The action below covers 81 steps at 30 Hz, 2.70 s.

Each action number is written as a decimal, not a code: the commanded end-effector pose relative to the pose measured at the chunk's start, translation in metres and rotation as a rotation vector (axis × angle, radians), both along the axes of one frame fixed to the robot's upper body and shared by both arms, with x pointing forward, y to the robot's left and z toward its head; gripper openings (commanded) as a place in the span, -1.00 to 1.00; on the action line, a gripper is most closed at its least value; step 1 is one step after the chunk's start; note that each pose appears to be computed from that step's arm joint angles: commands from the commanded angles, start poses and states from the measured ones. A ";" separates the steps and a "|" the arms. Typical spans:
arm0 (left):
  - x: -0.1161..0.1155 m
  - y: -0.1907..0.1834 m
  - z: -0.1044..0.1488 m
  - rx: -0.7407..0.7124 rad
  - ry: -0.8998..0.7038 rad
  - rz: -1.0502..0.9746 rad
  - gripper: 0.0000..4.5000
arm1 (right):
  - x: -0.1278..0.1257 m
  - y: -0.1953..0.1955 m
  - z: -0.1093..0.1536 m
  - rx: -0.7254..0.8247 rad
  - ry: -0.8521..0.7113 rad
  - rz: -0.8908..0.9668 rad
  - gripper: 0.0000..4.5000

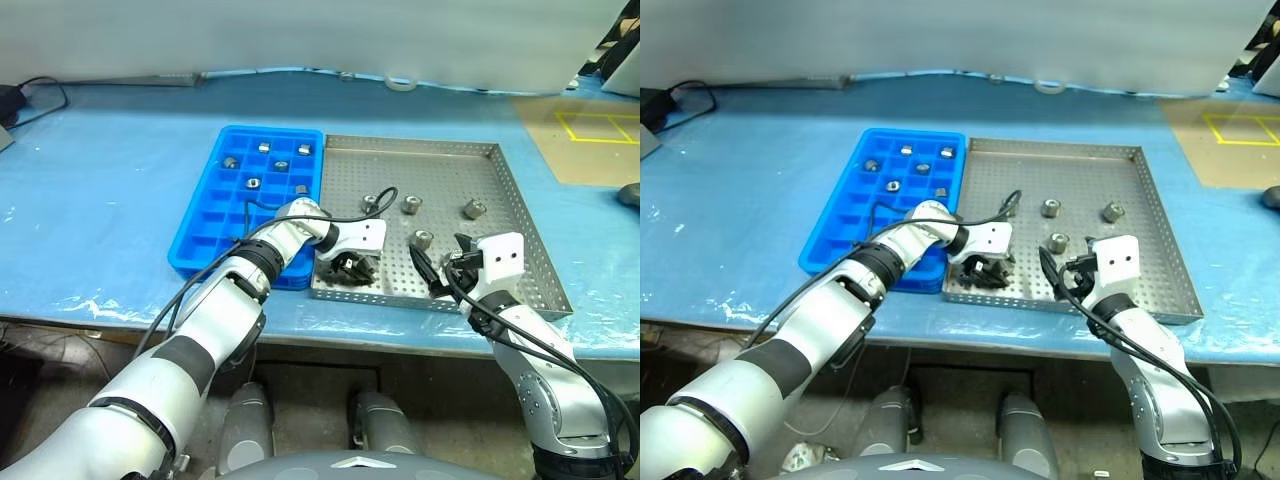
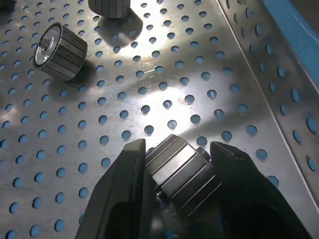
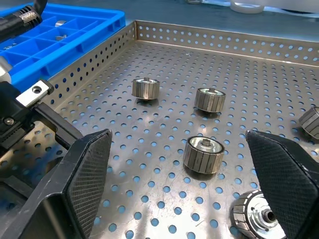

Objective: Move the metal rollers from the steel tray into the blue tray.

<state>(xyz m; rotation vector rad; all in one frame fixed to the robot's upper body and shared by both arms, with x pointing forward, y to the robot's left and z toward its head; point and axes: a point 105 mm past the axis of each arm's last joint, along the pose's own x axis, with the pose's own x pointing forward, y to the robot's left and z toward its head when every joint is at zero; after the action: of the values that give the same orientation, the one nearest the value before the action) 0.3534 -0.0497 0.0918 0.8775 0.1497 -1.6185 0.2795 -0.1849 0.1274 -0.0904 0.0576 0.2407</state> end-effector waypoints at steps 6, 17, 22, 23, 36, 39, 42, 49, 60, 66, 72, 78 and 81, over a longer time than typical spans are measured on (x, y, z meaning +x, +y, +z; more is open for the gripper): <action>0.040 0.007 0.087 -0.536 0.184 0.321 -0.21 | 0.019 0.027 0.017 0.021 -0.072 0.124 1.00; 0.106 0.185 0.119 -0.970 -0.228 1.261 -0.21 | 0.053 0.073 0.013 -0.025 -0.053 0.366 1.00; 0.101 0.225 0.090 -0.914 -0.275 1.492 -0.21 | 0.057 0.075 0.010 -0.032 -0.050 0.397 1.00; 0.100 0.227 0.088 -0.910 -0.275 1.503 -0.21 | 0.057 0.076 0.010 -0.034 -0.050 0.399 1.00; 0.094 0.211 0.069 -0.846 -0.162 1.422 -0.21 | 0.050 0.083 0.002 -0.016 -0.034 0.405 1.00; 0.092 0.217 0.060 -0.792 -0.162 1.441 -0.21 | 0.050 0.081 0.001 -0.015 -0.035 0.394 1.00; 0.092 0.222 0.054 -0.763 -0.151 1.463 0.24 | 0.050 0.080 0.001 -0.017 -0.036 0.388 1.00; 0.104 0.179 0.095 -0.903 -0.018 1.223 0.81 | 0.046 0.075 0.020 0.122 -0.079 0.362 1.00; 0.077 0.022 0.105 -0.648 0.157 0.621 0.81 | 0.017 0.052 0.074 0.424 -0.227 0.301 1.00; 0.073 -0.004 0.078 -0.527 0.100 0.682 0.81 | 0.008 0.041 0.068 0.404 -0.220 0.213 1.00; 0.082 -0.008 0.076 -0.548 0.002 0.824 0.81 | 0.000 0.036 0.064 0.390 -0.221 0.159 1.00; 0.082 -0.012 0.073 -0.584 0.035 0.890 0.81 | 0.000 0.034 0.065 0.373 -0.224 0.138 1.00; 0.084 -0.010 0.071 -0.584 0.030 0.926 0.81 | -0.001 0.034 0.066 0.368 -0.230 0.127 1.00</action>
<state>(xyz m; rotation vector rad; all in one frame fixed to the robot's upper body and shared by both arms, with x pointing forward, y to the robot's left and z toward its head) 0.4348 -0.0559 0.1465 0.2413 0.1209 -0.7400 0.2854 -0.1521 0.1773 0.2649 -0.1541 0.3563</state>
